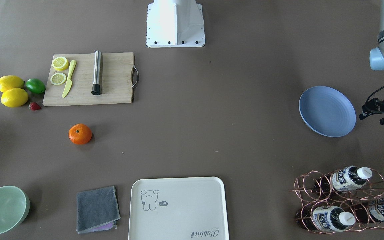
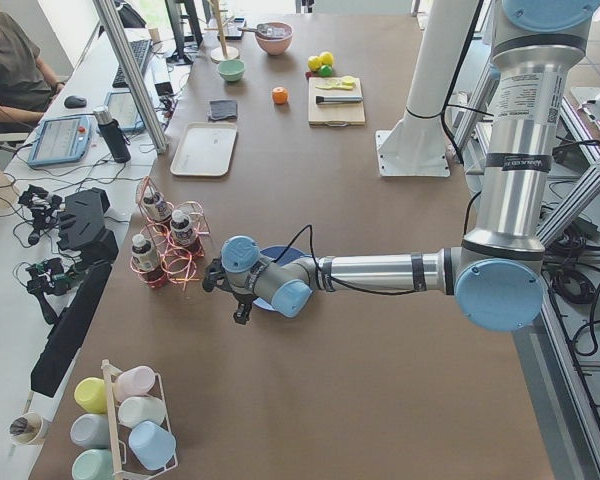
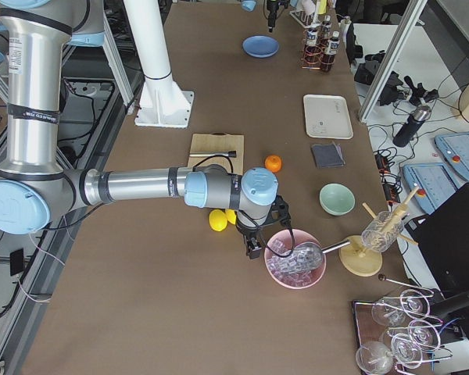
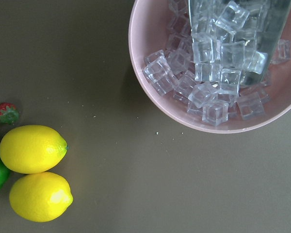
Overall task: Pick orange to plate
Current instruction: 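Move the left gripper toward the blue plate while the right gripper reaches toward the orange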
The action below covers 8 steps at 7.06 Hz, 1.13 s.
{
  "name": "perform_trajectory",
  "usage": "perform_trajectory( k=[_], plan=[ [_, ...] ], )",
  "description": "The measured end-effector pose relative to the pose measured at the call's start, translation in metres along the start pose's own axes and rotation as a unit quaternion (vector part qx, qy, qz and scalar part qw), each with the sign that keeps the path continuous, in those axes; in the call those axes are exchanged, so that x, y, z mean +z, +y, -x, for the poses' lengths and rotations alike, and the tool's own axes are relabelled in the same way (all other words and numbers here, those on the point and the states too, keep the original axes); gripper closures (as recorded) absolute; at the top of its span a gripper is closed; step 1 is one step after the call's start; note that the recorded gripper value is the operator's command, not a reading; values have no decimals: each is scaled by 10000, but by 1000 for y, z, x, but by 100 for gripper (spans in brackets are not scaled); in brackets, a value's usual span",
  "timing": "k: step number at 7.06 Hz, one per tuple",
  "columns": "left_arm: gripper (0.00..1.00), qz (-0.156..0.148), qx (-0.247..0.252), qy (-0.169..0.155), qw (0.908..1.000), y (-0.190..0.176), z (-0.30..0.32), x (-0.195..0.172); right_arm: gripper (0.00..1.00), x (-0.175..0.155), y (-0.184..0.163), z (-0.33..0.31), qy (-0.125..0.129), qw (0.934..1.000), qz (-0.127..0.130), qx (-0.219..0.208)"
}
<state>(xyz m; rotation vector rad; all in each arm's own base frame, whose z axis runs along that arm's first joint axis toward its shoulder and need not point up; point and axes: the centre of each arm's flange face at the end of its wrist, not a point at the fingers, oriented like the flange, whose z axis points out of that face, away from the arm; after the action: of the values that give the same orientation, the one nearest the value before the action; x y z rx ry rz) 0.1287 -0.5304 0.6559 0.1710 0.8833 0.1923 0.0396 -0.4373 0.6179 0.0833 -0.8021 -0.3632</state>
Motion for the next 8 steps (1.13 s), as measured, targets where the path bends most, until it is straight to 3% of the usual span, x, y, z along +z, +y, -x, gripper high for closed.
perform_trajectory(
  k=[5,6,7,8],
  plan=[
    [34,261,-23,54,9996,4,-18,32,0,1,0,-1,0,10000,8,20],
    [41,292,-21,56,9996,5,-19,35,0,0,0,0,0,10000,3,17],
    [76,310,-27,53,9995,6,-19,37,0,0,-1,1,-3,10000,-7,11],
    [77,319,-30,50,9995,7,-18,37,0,-1,-2,1,-4,10000,-17,7]
  ],
)
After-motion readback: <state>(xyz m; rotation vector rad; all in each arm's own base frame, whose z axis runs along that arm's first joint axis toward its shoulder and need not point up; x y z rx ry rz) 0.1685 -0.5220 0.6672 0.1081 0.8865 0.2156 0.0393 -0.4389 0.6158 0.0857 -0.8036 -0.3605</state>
